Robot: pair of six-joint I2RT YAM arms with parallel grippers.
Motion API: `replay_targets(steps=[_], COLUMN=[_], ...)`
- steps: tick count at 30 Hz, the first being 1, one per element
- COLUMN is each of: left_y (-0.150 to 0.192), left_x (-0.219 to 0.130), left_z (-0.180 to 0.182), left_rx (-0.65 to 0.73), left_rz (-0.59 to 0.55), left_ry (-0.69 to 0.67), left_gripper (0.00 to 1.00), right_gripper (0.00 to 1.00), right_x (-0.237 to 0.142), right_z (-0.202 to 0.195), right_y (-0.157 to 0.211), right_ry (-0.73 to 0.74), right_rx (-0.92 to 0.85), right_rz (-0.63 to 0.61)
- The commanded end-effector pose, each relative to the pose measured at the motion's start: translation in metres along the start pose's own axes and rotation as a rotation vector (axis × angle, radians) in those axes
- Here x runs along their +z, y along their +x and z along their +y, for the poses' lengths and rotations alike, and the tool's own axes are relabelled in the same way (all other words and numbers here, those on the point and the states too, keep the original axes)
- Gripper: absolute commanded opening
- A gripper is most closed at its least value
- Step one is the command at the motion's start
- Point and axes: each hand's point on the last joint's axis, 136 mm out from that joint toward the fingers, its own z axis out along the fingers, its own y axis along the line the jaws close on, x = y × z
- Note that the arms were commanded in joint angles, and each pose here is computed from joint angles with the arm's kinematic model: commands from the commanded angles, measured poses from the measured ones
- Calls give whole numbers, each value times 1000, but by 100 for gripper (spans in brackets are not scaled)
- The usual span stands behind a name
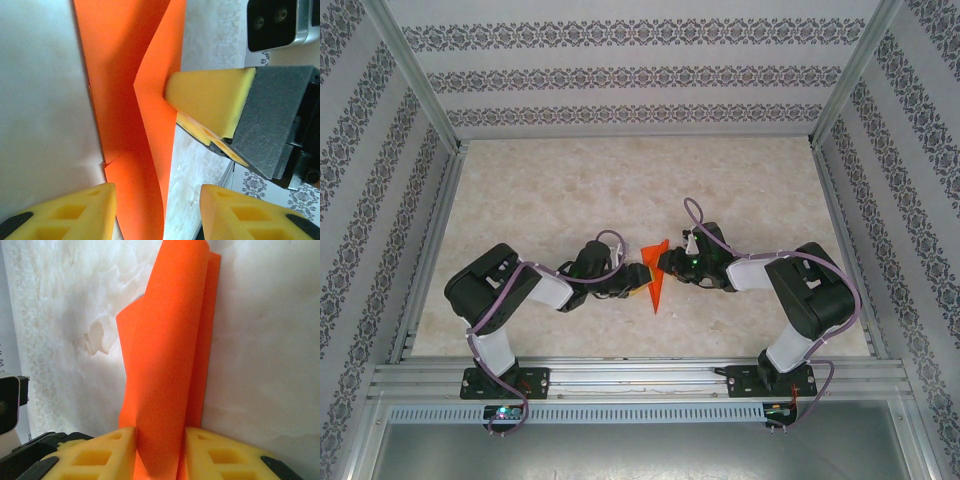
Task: Fold a paper plane with a square sheet of paper (fold left side to right side)
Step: Fold the wing for the fifth time at the center of the table.
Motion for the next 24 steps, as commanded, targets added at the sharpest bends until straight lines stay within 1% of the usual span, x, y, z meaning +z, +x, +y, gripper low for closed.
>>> replay_targets(steps=[1, 5, 11, 15, 24], left_y=[-4, -7, -10, -12, -14], left_x=[3, 10, 17, 19, 23], left_z=[4, 5, 11, 15, 19], left_rx=[17, 21, 18, 22, 29], left_rz=[10, 21, 28, 28, 32], left_ry=[-21, -25, -41, -64, -78], left_gripper=[48, 46, 38, 31, 20], right_gripper=[31, 32, 32, 32, 32], right_x=[10, 10, 10, 10, 11], right_z=[-18, -19, -19, -19, -20], right_y=[9, 9, 10, 10, 11], right_ry=[82, 86, 87, 89, 98], right_rx=[-3, -3, -1, -4, -11], right_rz=[17, 19, 19, 20, 25])
